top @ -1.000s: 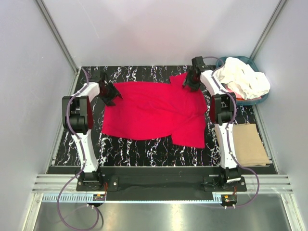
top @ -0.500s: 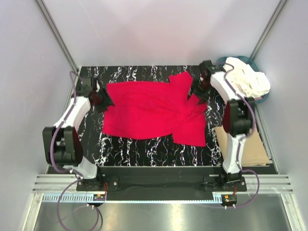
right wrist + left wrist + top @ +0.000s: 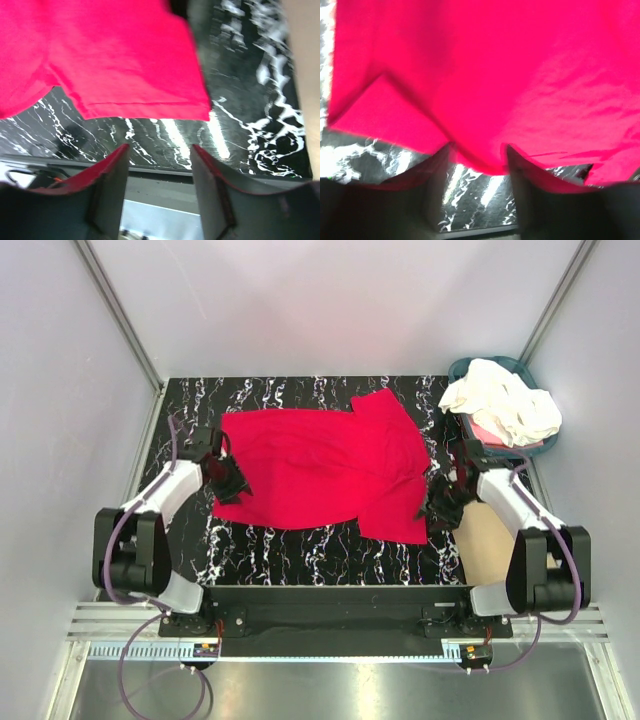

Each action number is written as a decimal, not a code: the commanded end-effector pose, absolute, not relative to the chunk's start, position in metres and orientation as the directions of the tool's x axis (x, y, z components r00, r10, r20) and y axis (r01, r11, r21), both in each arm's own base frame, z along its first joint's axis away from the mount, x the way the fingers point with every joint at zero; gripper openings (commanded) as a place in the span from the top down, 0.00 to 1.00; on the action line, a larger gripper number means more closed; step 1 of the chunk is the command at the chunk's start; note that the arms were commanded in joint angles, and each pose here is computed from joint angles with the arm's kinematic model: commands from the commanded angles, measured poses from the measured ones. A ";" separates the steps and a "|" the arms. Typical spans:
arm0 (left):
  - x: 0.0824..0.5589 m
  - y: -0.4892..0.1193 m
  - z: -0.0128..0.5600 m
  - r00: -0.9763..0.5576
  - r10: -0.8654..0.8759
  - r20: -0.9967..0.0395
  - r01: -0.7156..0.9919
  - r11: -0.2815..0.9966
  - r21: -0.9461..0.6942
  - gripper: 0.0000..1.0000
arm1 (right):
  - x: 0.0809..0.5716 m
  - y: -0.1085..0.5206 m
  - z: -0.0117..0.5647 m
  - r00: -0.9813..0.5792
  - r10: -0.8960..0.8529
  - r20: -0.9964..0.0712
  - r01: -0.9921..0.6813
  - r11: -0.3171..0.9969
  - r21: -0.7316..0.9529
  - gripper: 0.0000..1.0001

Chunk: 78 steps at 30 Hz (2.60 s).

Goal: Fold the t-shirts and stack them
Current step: Flatten the tshirt out

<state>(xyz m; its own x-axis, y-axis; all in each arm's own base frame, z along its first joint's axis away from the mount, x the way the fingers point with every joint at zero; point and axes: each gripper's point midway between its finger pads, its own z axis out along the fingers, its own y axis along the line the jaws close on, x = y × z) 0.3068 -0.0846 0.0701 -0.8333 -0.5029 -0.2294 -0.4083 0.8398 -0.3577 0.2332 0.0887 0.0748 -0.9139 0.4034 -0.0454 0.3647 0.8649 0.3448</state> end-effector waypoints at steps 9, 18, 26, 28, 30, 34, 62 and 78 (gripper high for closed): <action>0.314 -0.064 0.073 -0.766 -0.587 -0.262 -0.511 0.804 -0.304 0.50 | 0.228 0.083 0.065 -0.872 0.487 -0.037 0.433 0.805 0.405 0.53; 0.350 -0.079 0.052 -0.793 -0.548 -0.267 -0.440 0.818 -0.371 0.57 | 0.232 0.101 0.057 -0.872 0.484 0.066 0.453 0.750 0.482 0.54; 0.315 -0.064 0.026 -0.786 -0.592 -0.179 -0.536 0.796 -0.280 0.64 | 0.241 0.099 0.057 -0.865 0.498 0.059 0.464 0.749 0.472 0.54; 0.295 -0.056 0.030 -0.758 -0.622 -0.195 -0.570 0.778 -0.264 0.65 | 0.242 0.099 0.057 -0.864 0.500 0.061 0.466 0.747 0.473 0.54; 0.265 -0.052 0.023 -0.741 -0.650 -0.170 -0.605 0.756 -0.252 0.65 | 0.242 0.100 0.057 -0.860 0.506 0.070 0.475 0.742 0.473 0.55; 0.230 -0.051 0.051 -0.692 -0.695 -0.195 -0.622 0.711 -0.328 0.64 | 0.240 0.101 0.057 -0.861 0.503 0.073 0.473 0.741 0.476 0.55; 0.396 -0.086 0.082 -0.807 -0.528 -0.265 -0.364 0.798 -0.481 0.63 | 0.275 0.084 0.025 -0.845 0.534 0.041 0.517 0.792 0.325 1.00; 0.431 -0.072 0.101 -0.778 -0.505 -0.373 -0.316 0.828 -0.463 0.61 | 0.193 0.075 0.015 -0.734 0.677 0.050 0.679 0.730 0.081 1.00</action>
